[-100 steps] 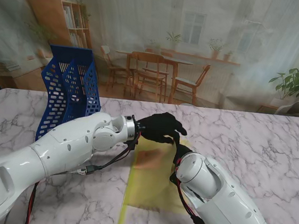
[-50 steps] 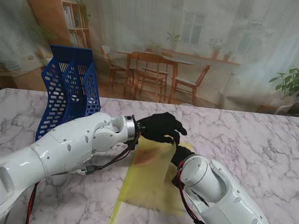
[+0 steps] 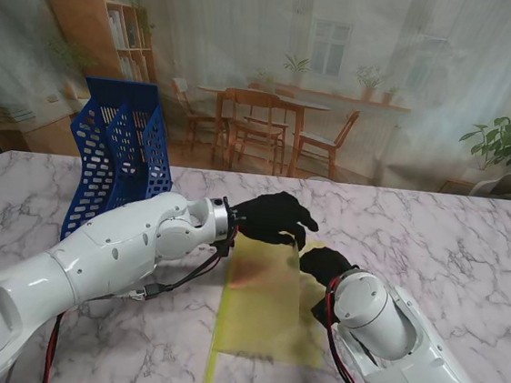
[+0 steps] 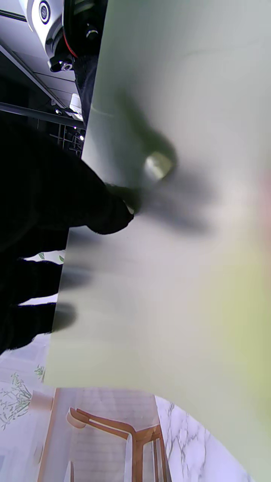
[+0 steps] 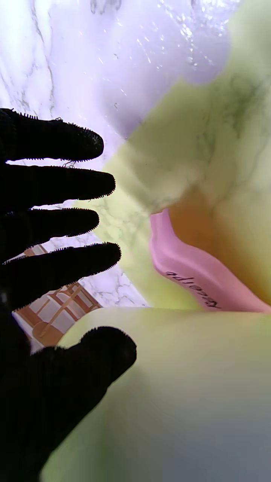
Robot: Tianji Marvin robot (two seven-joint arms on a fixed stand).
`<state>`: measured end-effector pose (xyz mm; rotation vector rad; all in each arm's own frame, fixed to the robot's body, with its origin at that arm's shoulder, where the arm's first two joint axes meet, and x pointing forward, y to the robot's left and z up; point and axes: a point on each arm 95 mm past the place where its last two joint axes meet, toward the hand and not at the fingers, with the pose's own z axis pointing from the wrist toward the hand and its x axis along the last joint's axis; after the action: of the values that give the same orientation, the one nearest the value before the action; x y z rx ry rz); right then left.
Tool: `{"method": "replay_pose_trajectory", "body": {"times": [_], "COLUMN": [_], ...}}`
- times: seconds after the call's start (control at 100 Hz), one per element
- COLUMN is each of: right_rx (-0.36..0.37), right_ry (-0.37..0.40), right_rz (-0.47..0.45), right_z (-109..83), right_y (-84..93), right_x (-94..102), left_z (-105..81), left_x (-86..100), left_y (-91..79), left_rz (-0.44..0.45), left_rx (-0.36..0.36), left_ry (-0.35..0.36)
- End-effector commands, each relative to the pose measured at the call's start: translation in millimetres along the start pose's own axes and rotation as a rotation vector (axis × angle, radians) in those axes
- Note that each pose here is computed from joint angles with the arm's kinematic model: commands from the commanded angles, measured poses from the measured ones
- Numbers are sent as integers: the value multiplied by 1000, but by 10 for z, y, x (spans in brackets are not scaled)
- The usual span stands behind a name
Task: Open the sliding file folder, put the receipt in and insert it into the document holder
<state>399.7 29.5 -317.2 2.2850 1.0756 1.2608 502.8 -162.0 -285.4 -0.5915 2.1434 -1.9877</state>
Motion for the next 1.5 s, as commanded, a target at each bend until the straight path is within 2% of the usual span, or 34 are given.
{"method": "replay_pose_trajectory", "body": {"times": [0.0, 0.44, 0.73, 0.95, 1.25, 1.49], "right_rx": [-24, -125, -172, -161, -144, -85], "right_ry": [15, 53, 68, 37, -49, -103], "right_rz": [10, 63, 109, 140, 211, 262], "right_z": [-67, -309, -392, -313, -142, -54], "right_y": [34, 312, 478, 554, 572, 544], "right_x": [-23, -170, -273, -398, -525, -581], "left_z": [-9, -71, -155, -234, -296, -302], "left_x": [5, -4, 41, 74, 136, 160], "left_y": [-3, -37, -177, -236, -324, -351], "left_rz": [2, 11, 47, 62, 77, 86], "left_rx": [-9, 3, 47, 70, 104, 122], "left_ry": [5, 13, 11, 13, 22, 23]}}
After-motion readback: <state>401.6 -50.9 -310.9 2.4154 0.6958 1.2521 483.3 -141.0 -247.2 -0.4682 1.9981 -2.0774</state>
